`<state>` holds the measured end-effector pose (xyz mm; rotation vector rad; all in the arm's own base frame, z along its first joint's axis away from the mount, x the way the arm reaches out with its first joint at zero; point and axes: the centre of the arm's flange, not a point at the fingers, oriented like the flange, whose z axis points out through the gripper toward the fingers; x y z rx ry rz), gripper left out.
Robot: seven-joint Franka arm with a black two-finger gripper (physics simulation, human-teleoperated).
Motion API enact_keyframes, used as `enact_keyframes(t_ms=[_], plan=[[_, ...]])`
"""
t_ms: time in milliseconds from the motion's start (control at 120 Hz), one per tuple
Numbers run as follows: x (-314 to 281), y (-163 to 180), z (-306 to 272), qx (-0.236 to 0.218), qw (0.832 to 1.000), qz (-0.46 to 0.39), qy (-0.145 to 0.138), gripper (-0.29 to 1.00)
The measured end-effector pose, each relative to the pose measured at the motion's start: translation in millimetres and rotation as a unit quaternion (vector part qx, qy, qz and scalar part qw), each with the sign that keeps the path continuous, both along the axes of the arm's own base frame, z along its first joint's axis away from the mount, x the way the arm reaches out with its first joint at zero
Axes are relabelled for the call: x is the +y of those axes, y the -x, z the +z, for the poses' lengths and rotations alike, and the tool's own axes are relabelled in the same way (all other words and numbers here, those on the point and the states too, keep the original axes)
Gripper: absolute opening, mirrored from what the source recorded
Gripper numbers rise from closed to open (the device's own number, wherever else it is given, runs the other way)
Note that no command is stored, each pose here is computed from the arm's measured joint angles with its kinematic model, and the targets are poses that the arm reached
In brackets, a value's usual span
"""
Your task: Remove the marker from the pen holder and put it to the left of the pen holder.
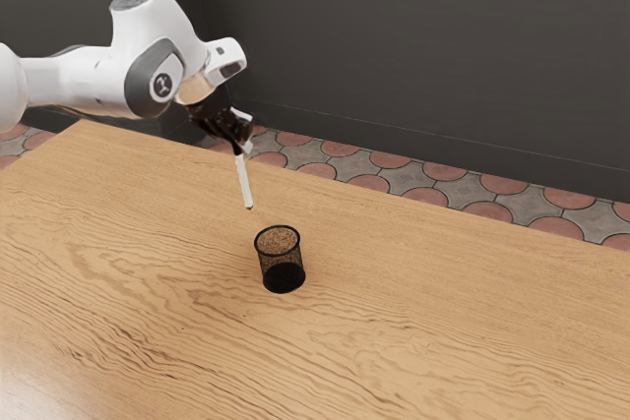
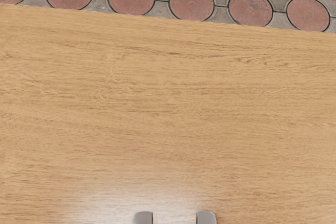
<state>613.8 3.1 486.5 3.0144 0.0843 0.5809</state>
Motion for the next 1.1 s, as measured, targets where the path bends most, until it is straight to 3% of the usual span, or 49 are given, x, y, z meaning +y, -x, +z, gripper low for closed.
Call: enact_keyframes(t_ms=[133, 233, 417, 667, 1100], plan=[[57.7, -18.4, -3.3, -0.008, 0.997, 0.067, 0.036, -0.04], [86.8, -19.5, -14.8, -0.007, 0.991, 0.112, 0.08, -0.05], [127.8, -13.1, -57.4, 0.018, 0.969, 0.187, 0.159, -0.04], [168.3, -4.0, -121.0, 0.06, 0.937, 0.258, 0.226, -0.02], [197.5, 5.0, -173.4, 0.093, 0.908, 0.298, 0.28, 0.05]])
